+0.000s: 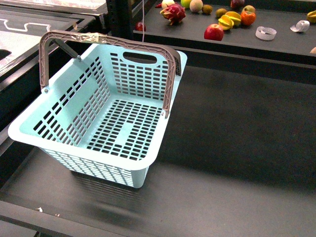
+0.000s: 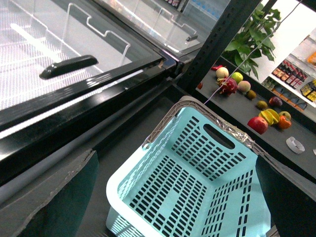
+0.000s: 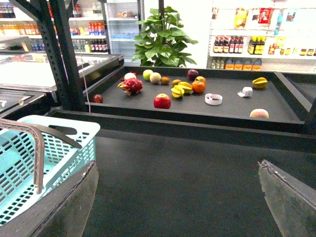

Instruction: Pick mango with right arm and hold basket with left

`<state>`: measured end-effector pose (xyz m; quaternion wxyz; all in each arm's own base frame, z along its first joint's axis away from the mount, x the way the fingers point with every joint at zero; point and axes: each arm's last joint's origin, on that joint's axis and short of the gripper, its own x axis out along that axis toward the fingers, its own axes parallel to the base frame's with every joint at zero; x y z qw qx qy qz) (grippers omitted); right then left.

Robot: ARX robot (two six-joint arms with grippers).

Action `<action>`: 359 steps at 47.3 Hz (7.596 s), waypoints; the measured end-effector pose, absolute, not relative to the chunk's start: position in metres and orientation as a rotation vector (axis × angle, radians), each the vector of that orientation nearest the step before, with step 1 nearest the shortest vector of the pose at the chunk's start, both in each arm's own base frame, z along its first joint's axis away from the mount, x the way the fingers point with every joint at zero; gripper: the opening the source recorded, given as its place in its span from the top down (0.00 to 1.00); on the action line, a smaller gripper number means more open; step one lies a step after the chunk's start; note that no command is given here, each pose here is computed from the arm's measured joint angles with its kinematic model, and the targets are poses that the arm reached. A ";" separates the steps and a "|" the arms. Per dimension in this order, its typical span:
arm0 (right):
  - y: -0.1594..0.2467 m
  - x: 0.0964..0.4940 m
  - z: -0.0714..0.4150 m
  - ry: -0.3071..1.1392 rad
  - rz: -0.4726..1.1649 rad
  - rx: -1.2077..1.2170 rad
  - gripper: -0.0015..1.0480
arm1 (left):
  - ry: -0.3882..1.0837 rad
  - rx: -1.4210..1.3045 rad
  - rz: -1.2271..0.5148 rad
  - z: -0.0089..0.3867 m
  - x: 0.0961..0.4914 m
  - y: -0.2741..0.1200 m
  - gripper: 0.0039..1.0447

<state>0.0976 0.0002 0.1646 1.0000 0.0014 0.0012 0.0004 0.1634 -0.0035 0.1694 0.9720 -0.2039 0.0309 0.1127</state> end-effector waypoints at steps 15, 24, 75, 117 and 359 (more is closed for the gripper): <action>0.000 0.098 0.165 0.002 0.000 0.003 0.08 | 0.223 -0.606 0.167 0.155 0.248 -0.009 0.05; 0.000 0.098 0.165 0.002 0.000 0.003 0.08 | 0.260 -0.698 0.135 0.149 0.304 -0.019 0.05; 0.000 0.098 0.165 0.002 0.000 0.003 0.08 | 0.377 -0.884 0.054 0.112 0.443 -0.102 0.31; 0.000 0.098 0.165 0.002 0.000 0.003 0.08 | 0.365 -0.657 -0.370 0.172 0.353 -0.144 0.90; -0.284 0.238 -0.096 1.227 0.204 -0.467 0.45 | 0.323 -0.297 -0.741 0.182 0.296 -0.200 0.91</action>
